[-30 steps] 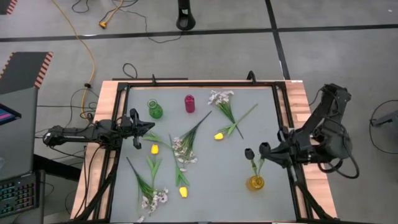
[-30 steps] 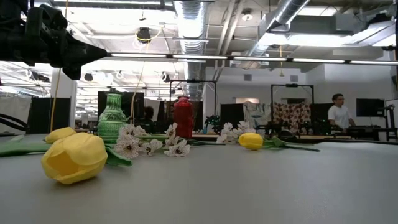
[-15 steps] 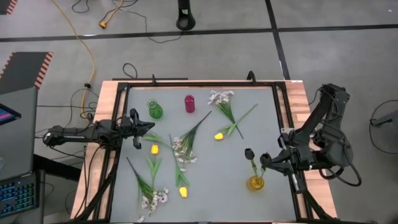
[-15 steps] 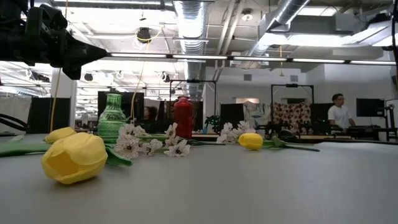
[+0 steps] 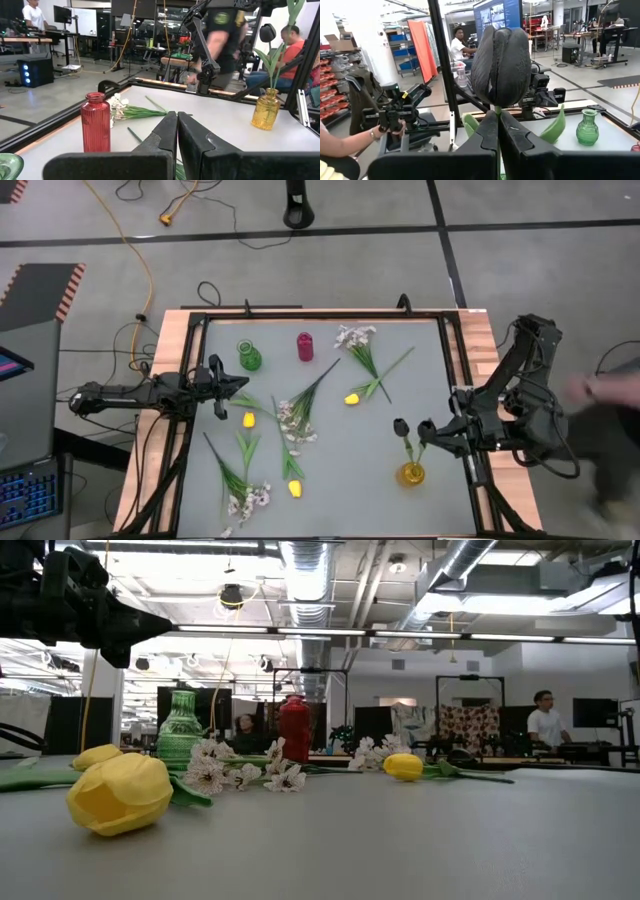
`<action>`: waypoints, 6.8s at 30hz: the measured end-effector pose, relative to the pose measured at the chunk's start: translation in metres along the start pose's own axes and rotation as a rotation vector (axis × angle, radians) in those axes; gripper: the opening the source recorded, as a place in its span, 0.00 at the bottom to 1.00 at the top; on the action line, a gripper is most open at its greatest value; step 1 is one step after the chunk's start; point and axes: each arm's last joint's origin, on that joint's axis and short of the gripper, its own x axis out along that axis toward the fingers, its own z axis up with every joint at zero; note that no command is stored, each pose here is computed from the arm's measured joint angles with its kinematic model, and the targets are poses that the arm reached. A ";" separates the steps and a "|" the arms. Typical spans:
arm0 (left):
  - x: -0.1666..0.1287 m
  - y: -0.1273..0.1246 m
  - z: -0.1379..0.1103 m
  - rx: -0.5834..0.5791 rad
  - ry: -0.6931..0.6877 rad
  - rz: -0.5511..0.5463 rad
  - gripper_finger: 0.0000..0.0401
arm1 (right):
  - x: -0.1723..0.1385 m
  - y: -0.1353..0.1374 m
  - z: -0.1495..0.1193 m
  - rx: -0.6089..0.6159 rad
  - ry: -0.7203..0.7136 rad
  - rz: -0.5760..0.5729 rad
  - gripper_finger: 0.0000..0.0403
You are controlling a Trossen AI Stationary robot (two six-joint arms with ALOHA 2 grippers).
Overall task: Sort flowers into vase by color
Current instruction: Put the right black tulip into the yellow vase, then put the top left yellow tulip into the red vase
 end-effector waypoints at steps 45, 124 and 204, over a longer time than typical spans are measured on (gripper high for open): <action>0.000 0.000 0.000 -0.001 0.000 0.000 0.00 | -0.001 -0.005 -0.022 -0.073 0.137 -0.008 0.12; 0.000 0.000 0.000 0.001 -0.001 0.004 0.00 | -0.052 -0.060 -0.037 0.242 0.546 0.088 0.36; 0.018 -0.033 -0.001 -1.058 1.040 0.156 0.19 | 0.019 -0.124 -0.042 -0.087 0.534 -0.551 0.36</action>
